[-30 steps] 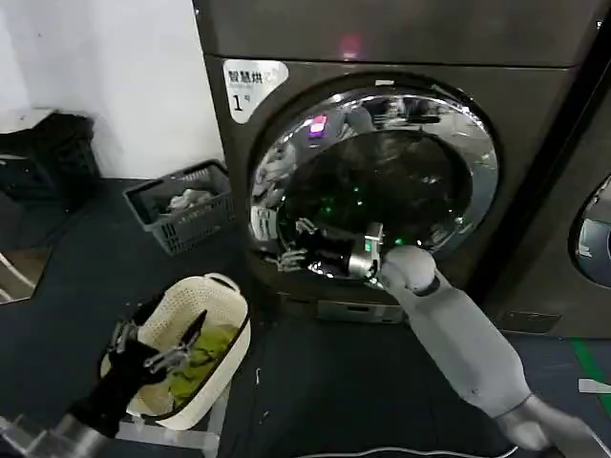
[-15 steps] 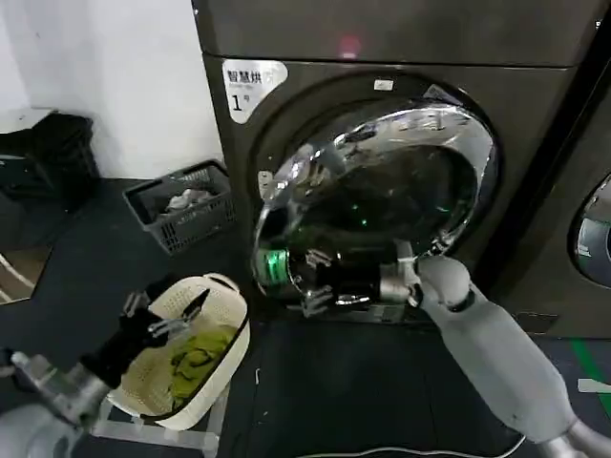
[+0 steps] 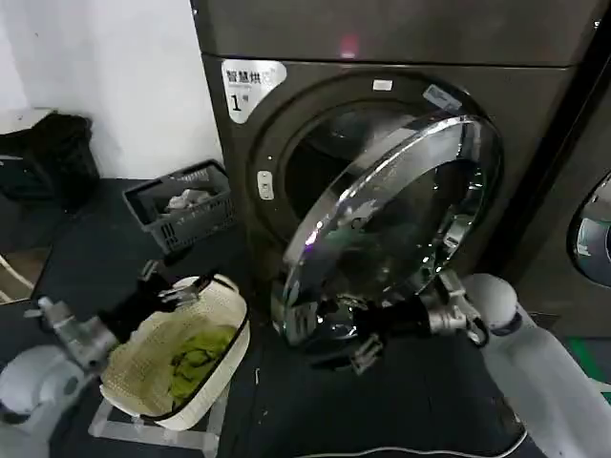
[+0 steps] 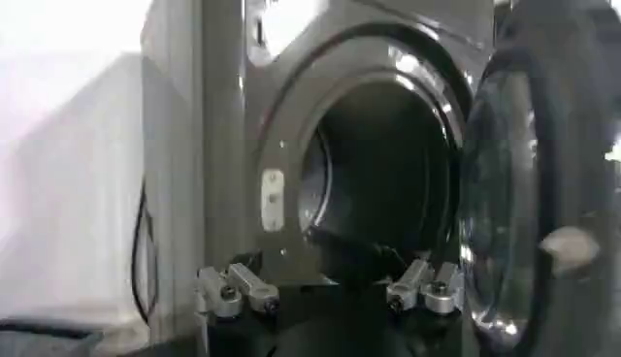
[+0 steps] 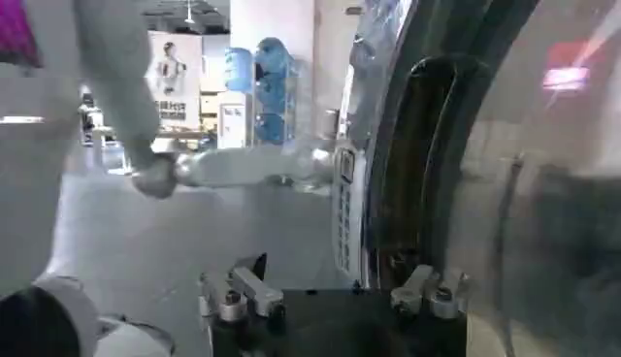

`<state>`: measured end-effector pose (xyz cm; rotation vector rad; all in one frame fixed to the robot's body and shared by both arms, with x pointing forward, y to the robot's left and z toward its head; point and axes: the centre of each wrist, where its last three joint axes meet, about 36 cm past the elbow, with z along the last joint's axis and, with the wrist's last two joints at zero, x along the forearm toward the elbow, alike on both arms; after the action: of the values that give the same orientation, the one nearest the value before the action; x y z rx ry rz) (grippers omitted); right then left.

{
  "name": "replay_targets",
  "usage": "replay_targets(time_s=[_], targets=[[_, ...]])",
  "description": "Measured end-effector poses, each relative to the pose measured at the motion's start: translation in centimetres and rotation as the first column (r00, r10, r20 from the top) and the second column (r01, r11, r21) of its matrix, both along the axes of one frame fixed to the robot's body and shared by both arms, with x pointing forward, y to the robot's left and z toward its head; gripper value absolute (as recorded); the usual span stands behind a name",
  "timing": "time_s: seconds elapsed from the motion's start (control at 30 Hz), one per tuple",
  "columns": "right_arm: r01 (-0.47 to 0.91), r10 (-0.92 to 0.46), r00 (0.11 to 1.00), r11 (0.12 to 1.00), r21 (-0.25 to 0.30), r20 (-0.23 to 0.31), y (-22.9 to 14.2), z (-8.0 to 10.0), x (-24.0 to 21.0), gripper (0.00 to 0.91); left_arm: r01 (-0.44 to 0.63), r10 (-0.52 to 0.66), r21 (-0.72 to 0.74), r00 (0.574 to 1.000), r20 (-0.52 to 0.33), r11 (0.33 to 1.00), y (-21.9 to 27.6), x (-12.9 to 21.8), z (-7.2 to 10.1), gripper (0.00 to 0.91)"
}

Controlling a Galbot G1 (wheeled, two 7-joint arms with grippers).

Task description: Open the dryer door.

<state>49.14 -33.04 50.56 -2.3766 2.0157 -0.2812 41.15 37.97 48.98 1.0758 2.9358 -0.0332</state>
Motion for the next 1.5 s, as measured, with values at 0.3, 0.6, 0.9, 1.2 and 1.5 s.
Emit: replay_targets(time_s=[0.3,0.6,0.9,1.2,1.5], targets=[[0.209,-0.212,0.976,0.975,0.081,0.039,-8.2,-0.5,-3.1,0.907,0.137,-0.138,-0.035,0.990,-0.041,0.990,-5.0,3.7,-1.9,0.907],[0.493,-0.505,0.862,0.858,0.147,0.055,-18.2,-0.9,-8.3,0.907,0.302,-0.304,-0.066,0.952,-0.022,0.951,-11.4,7.9,-1.8,0.907],[0.763,-0.787,0.614,0.612,0.210,0.060,-26.1,-1.1,-15.3,0.907,0.460,-0.462,-0.064,0.887,-0.017,0.886,-17.7,9.8,-1.3,0.907],[0.938,-0.991,0.134,0.133,0.321,0.020,-30.2,1.4,-23.2,0.907,0.584,-0.585,-0.054,0.811,-0.002,0.810,-21.7,10.1,-0.3,0.907],[0.837,-0.912,-0.402,-0.404,0.368,-0.085,-32.3,4.5,-30.4,0.907,0.661,-0.662,-0.056,0.749,-0.005,0.748,-26.0,10.1,0.3,0.907]])
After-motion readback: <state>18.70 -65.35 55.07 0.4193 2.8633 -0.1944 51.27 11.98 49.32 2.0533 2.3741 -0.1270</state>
